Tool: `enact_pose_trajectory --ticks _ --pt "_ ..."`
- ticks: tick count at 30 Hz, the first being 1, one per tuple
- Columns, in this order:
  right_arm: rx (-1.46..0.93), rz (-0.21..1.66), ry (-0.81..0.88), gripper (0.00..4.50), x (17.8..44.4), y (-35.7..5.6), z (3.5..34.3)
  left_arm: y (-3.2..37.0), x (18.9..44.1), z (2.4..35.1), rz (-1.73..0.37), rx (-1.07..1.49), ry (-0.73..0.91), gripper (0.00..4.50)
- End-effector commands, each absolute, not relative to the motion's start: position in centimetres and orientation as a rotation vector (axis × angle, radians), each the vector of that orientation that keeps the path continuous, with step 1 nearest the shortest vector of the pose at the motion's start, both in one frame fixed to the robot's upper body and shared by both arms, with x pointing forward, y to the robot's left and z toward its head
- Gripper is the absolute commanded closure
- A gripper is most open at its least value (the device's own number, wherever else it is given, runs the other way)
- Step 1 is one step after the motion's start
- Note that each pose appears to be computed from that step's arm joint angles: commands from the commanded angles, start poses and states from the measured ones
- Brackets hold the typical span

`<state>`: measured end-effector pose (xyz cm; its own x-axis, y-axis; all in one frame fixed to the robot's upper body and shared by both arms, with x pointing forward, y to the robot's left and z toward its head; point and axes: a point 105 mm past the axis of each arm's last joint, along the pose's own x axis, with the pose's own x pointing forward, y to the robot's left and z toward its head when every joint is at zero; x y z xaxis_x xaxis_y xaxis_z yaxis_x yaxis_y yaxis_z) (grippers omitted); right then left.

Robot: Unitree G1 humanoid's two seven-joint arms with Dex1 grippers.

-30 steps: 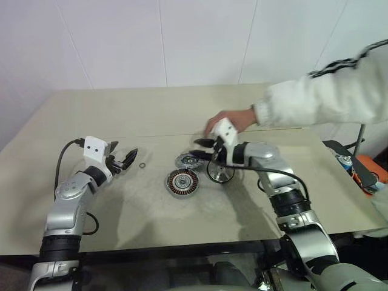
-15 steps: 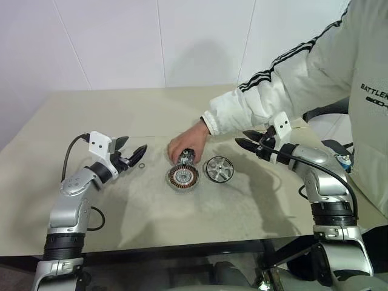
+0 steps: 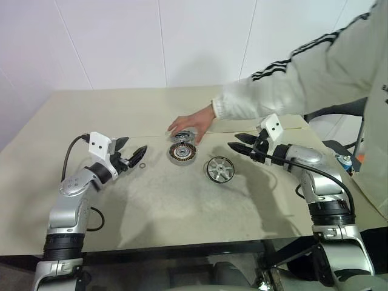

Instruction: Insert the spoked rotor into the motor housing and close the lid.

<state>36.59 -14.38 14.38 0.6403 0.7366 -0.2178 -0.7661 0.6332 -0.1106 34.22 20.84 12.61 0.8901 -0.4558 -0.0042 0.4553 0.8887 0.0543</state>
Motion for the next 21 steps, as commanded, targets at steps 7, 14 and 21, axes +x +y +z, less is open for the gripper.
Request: enact_pose_trajectory --ticks 7,14,21 --pt "-0.396 1.181 -0.002 2.5 37.0 -6.2 18.4 21.2 34.0 15.8 -0.466 -0.052 -0.132 0.65" --pt "-0.486 1.343 -0.012 2.5 37.1 -2.3 17.8 22.1 32.9 16.3 -0.437 -0.075 -0.138 0.65" --pt "-0.605 1.429 0.084 2.5 37.7 0.0 14.1 22.3 32.0 16.5 -0.415 -0.095 -0.145 0.65"
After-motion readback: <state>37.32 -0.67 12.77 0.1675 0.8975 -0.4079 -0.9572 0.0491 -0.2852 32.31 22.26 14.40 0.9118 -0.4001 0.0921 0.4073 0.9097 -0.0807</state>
